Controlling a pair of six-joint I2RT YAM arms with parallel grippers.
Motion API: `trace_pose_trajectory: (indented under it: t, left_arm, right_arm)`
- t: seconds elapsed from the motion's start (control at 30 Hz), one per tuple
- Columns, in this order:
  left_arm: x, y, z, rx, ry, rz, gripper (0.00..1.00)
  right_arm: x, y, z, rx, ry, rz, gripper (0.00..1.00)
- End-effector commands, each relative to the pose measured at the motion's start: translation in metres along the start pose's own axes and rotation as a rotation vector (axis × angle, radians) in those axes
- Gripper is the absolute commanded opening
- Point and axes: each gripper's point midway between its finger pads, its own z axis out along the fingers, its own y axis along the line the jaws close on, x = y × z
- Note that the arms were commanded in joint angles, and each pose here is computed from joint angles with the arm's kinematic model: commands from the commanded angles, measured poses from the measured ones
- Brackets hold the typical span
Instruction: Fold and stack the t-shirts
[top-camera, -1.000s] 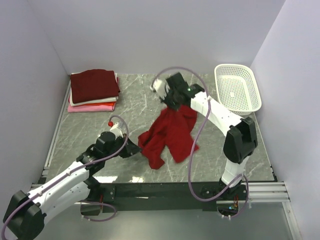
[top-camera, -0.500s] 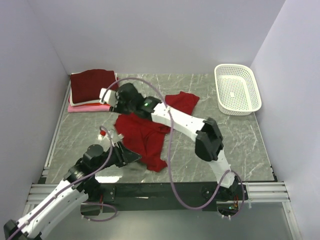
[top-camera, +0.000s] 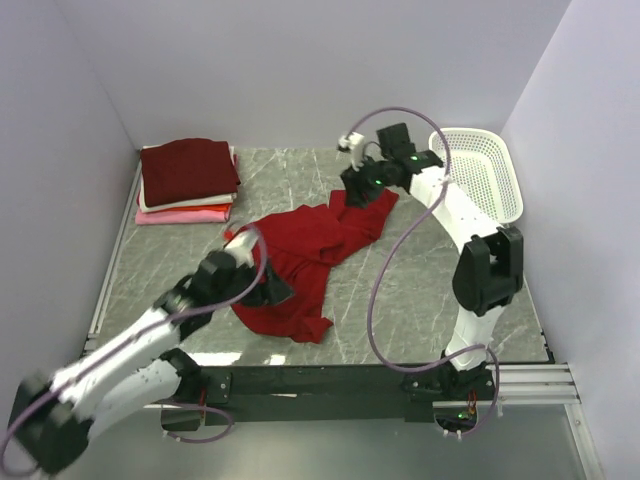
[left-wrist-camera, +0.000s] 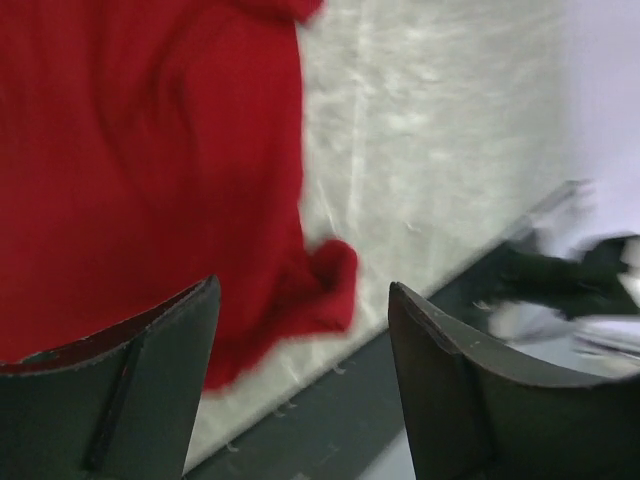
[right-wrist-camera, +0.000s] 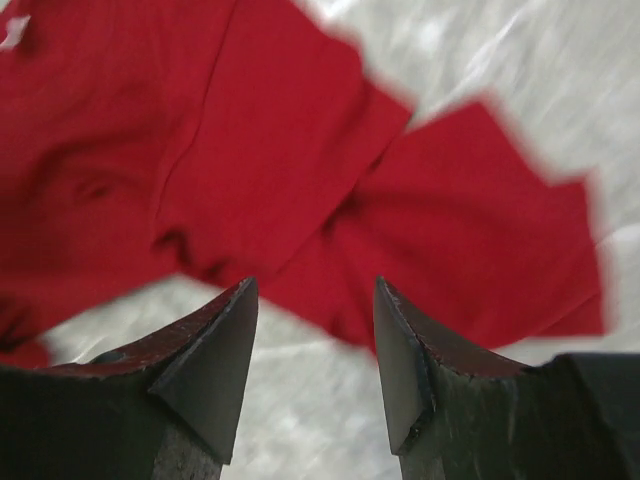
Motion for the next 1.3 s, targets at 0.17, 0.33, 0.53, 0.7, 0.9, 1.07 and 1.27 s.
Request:
trace_pose_trajectory:
  t: [0.17, 0.33, 0.53, 0.7, 0.9, 1.07, 1.27]
  left_arm:
    - [-0.108, -0.038, 0.080, -0.125, -0.010, 0.439, 0.72]
    - [-0.111, -0.034, 0.133, -0.175, 0.117, 0.510, 0.69]
    - [-0.110, -0.028, 0.174, -0.229, 0.183, 0.562, 0.68]
    - [-0.102, -0.023, 0.197, -0.253, 0.231, 0.586, 0.67]
    - [-0.096, -0.009, 0.206, -0.333, 0.251, 0.625, 0.56]
    - [-0.095, -0.001, 0.207, -0.363, 0.253, 0.626, 0.47]
    - [-0.087, 0.009, 0.210, -0.375, 0.265, 0.611, 0.43]
  right_arm:
    - [0.074, -0.029, -0.010, -0.079, 0.080, 0.363, 0.54]
    - [0.101, -0.031, -0.001, -0.104, 0.161, 0.342, 0.54]
    - [0.124, -0.021, 0.013, -0.187, 0.232, 0.365, 0.55]
    - [0.133, -0.017, 0.024, -0.213, 0.238, 0.403, 0.55]
    - [0.137, -0.012, 0.028, -0.215, 0.251, 0.408, 0.55]
    - [0.136, -0.008, 0.036, -0.212, 0.264, 0.389, 0.55]
    - [0.140, -0.003, 0.042, -0.219, 0.283, 0.402, 0.54]
